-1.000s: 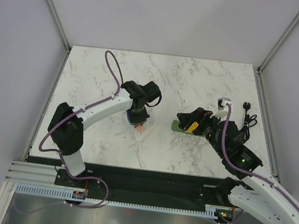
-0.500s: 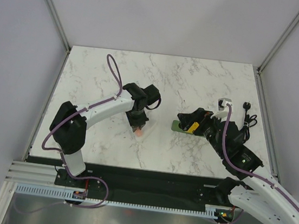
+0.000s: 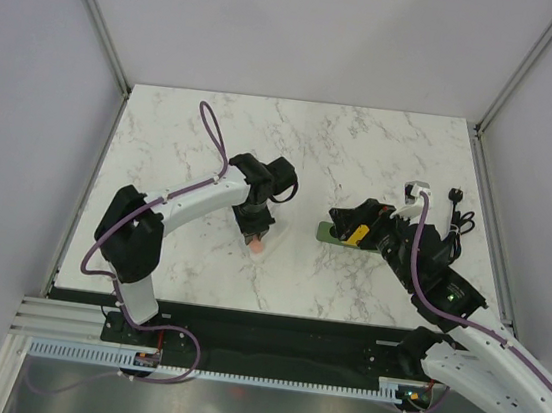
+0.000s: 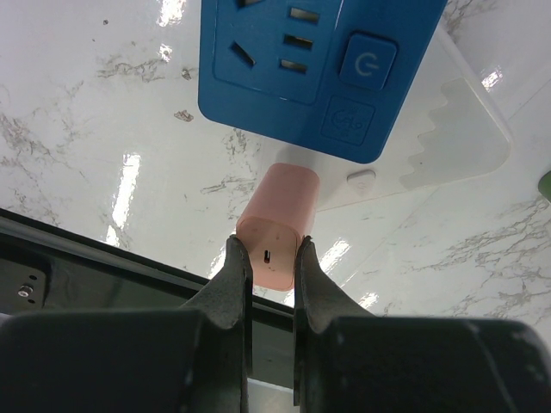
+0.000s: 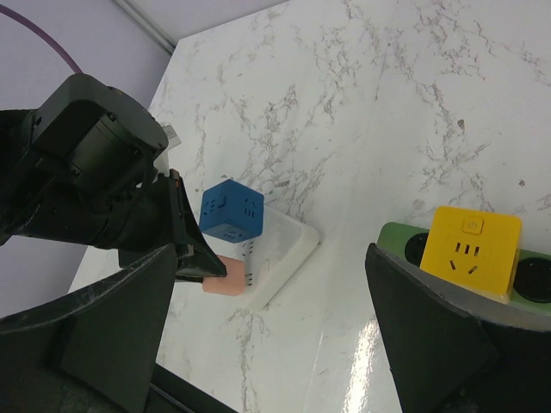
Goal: Insert the plug
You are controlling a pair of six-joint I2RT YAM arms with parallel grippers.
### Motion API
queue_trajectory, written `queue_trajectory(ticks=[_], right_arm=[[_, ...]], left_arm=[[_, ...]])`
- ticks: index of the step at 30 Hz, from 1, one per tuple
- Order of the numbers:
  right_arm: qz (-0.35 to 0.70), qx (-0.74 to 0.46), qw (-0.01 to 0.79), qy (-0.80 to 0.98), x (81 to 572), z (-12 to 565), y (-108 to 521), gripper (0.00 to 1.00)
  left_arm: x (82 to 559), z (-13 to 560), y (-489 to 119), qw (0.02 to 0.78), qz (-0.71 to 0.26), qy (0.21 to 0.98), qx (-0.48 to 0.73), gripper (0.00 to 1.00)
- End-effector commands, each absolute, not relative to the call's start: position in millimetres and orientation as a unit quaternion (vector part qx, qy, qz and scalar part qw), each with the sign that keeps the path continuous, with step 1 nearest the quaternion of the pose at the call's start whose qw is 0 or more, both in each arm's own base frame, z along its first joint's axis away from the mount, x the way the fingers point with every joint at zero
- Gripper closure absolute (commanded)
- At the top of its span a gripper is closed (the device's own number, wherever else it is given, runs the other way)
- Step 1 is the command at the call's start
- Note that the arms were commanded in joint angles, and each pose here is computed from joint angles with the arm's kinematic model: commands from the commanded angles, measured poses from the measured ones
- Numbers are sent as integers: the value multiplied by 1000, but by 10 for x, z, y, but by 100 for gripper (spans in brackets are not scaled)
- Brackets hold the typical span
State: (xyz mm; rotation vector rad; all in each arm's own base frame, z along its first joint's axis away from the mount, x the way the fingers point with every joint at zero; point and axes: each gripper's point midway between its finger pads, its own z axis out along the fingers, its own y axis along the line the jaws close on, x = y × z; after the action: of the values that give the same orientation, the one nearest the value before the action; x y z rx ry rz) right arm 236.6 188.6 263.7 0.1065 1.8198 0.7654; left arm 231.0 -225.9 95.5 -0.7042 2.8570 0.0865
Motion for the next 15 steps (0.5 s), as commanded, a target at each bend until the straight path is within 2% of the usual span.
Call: queue_trajectory(ticks=[1,15], right_arm=[[316,47,562,763,2390,2682,1844,2],[313,48,562,764,2390,2665,1833,2]], left_arm=[[2322,951,-2356,98,21,962,-252,98],[2320,930,-2405,97,25,963,-249,98]])
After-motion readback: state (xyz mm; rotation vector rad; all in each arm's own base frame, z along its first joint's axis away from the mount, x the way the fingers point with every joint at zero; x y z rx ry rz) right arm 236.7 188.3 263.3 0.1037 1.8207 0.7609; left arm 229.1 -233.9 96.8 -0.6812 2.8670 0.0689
